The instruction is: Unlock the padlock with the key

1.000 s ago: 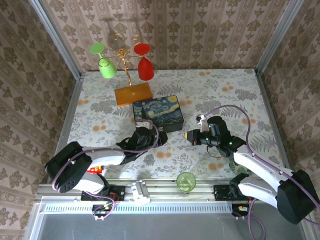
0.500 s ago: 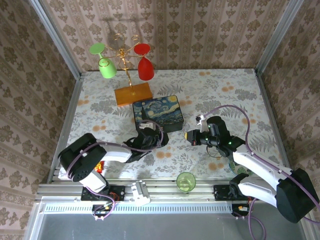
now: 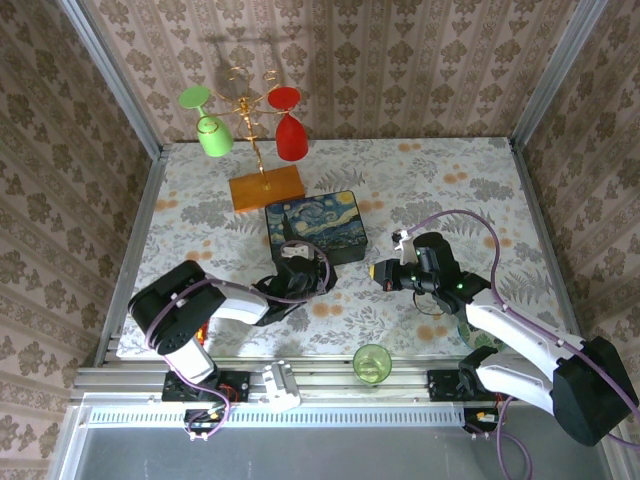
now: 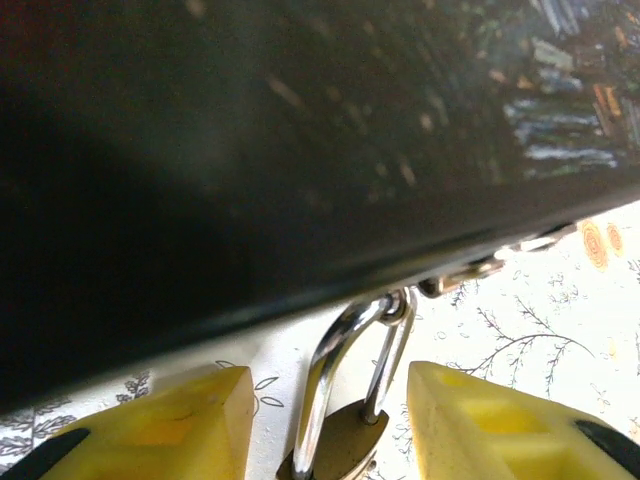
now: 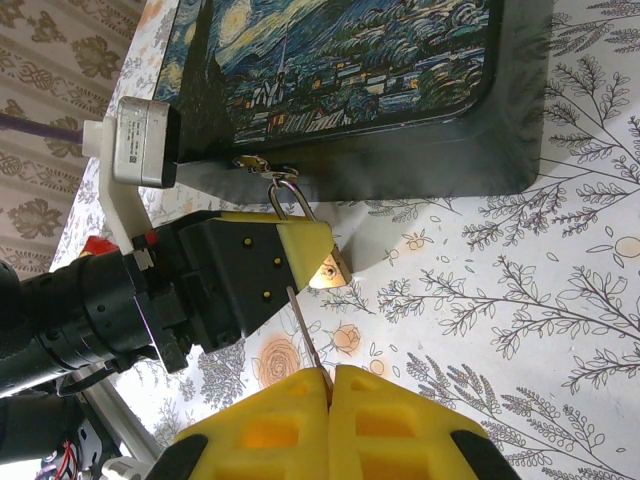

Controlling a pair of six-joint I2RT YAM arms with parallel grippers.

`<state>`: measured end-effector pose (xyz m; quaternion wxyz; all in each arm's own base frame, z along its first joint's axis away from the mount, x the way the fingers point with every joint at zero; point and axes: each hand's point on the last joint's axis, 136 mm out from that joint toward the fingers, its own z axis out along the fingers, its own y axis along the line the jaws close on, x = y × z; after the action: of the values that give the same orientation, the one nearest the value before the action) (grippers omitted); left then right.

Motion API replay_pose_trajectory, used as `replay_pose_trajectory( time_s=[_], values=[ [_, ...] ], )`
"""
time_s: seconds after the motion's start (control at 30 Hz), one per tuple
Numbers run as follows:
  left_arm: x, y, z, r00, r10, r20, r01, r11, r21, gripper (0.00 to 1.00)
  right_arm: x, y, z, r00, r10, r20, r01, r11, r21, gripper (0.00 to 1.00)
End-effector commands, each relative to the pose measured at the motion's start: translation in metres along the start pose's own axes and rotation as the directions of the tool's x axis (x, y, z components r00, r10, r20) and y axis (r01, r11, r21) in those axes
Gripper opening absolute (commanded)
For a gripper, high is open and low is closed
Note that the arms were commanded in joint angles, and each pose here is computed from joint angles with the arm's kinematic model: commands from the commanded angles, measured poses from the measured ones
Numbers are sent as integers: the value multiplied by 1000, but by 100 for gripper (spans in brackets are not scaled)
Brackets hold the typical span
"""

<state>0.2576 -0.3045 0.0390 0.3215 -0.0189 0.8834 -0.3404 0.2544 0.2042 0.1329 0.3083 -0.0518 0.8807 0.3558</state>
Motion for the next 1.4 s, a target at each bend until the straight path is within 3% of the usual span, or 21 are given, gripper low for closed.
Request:
replay_pose_trajectory(
  time_s=[0.0,0.17,0.37,0.47,1.27,1.37],
  values=[
    [5,-6,3,1000,-10,-15,11,1000,18,38,-1,-5,1,1000,-1,18,0,1000,18,0],
    [6,-5,2,1000,-18,-11,18,1000,20,29,1,-7,3,1000,0,13,0,1000,20,0],
    [6,-7,3,1000,-9,-15,9,1000,21,27,4,-9,4,1000,6,11,-6,1000,21,0],
    [8,-4,4,1000,0,-27,0,1000,1,41,5,-11,5,1000,9,10,-10,1000,22,0],
    [5,-16,5,1000,-15,-23,16,999,37,10,22,-19,17,998,66,-17,-65,998,8,0],
    [6,-14,5,999,6,-34,-5,1000,20,18,26,-21,21,996,83,-28,-83,997,5,0]
  ],
)
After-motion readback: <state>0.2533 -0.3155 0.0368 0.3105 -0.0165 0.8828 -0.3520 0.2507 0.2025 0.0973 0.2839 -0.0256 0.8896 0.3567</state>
